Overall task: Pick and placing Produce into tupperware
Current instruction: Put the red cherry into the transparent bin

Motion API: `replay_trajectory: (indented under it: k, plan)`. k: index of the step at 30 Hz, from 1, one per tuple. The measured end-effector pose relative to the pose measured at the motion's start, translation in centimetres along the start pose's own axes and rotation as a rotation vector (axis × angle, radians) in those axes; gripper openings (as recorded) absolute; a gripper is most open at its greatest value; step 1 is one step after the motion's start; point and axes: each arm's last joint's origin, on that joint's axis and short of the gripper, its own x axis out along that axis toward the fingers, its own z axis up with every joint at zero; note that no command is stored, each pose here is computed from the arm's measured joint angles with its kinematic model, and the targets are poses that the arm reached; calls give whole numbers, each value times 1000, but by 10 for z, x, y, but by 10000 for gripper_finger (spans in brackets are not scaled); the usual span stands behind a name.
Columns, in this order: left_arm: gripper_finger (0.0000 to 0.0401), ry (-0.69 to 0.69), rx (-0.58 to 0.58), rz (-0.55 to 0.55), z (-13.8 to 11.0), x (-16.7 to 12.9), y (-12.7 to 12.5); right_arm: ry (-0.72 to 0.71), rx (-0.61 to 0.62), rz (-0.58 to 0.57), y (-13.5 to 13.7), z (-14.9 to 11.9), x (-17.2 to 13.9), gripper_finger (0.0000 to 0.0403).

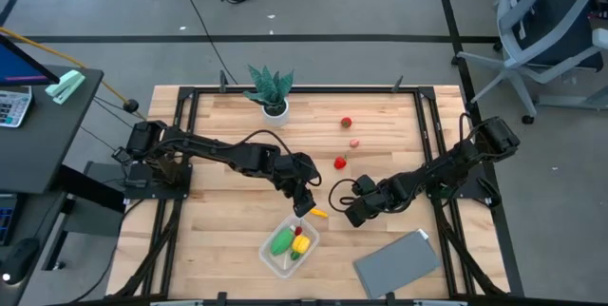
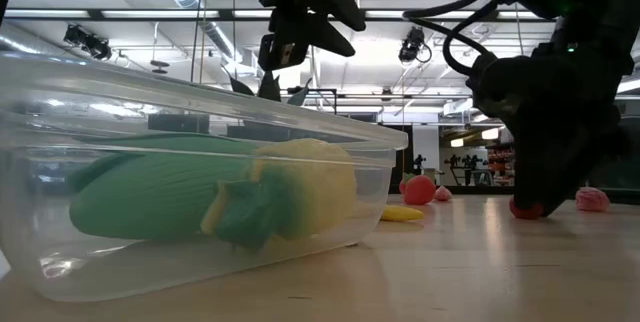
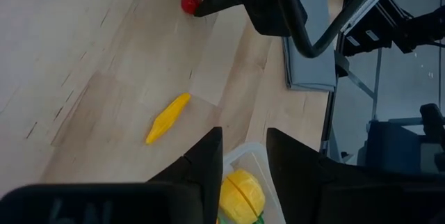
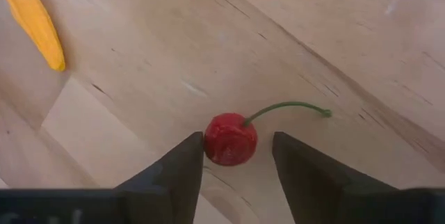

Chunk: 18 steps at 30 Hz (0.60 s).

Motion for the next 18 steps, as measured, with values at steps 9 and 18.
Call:
replay_trajectory:
  k: [9,18]
  plan:
    - [118,0,0,0,0,0,0,-7,-18,22,2,1,1,156]
    - [112,0,0,0,0,0,0,-8,-18,26,2,1,1,142]
